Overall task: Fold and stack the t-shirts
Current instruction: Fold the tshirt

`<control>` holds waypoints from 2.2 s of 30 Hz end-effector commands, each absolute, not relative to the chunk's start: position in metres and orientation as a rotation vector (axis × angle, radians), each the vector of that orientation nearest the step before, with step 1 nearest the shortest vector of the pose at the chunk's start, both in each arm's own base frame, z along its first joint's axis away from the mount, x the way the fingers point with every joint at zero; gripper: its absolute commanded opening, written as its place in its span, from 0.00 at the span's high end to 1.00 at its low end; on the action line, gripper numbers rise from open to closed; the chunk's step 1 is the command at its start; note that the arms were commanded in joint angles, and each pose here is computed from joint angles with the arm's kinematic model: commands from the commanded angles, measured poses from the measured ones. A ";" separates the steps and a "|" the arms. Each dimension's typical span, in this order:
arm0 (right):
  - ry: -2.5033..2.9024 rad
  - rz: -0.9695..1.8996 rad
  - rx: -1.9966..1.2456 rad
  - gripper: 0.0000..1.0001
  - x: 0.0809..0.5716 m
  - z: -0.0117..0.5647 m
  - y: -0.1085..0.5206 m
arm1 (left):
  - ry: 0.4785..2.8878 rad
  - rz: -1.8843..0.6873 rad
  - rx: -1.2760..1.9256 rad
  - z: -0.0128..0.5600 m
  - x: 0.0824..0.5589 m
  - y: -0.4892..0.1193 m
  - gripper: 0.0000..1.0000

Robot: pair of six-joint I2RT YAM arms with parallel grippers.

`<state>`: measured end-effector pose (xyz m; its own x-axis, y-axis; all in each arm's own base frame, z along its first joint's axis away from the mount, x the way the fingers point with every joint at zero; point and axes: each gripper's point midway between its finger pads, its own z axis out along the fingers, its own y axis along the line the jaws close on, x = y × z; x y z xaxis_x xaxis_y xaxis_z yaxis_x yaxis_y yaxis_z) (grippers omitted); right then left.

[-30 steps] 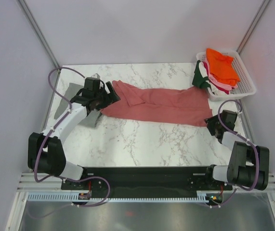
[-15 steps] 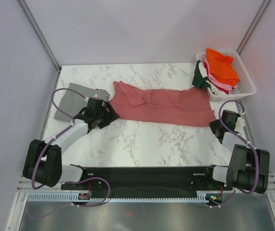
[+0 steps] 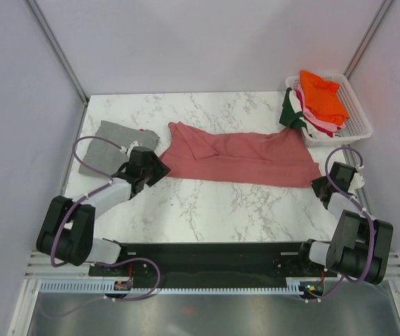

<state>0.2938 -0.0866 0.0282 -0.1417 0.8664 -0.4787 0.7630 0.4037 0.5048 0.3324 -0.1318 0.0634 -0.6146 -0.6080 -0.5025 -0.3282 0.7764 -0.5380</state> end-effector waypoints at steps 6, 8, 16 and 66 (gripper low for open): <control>1.936 0.216 1.364 1.00 0.299 0.028 -0.087 | 2.206 -0.445 -0.748 0.054 0.354 -0.125 0.47; 1.935 0.224 1.362 1.00 0.299 0.029 -0.086 | 2.209 -0.424 -0.755 0.050 0.355 -0.122 0.44; 1.933 0.223 1.359 1.00 0.299 0.028 -0.087 | 2.231 -0.343 -0.758 0.035 0.372 -0.120 0.48; 1.625 0.345 0.844 1.00 0.306 0.393 -0.052 | 1.845 -0.582 -0.556 0.393 0.317 -0.074 0.98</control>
<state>0.3371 -0.0524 0.3543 -0.1059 0.7257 -0.6798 0.3657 0.6642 0.6520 0.3615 -0.0850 0.3495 -0.3823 -0.6467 -0.6600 -0.1713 0.7515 -0.6371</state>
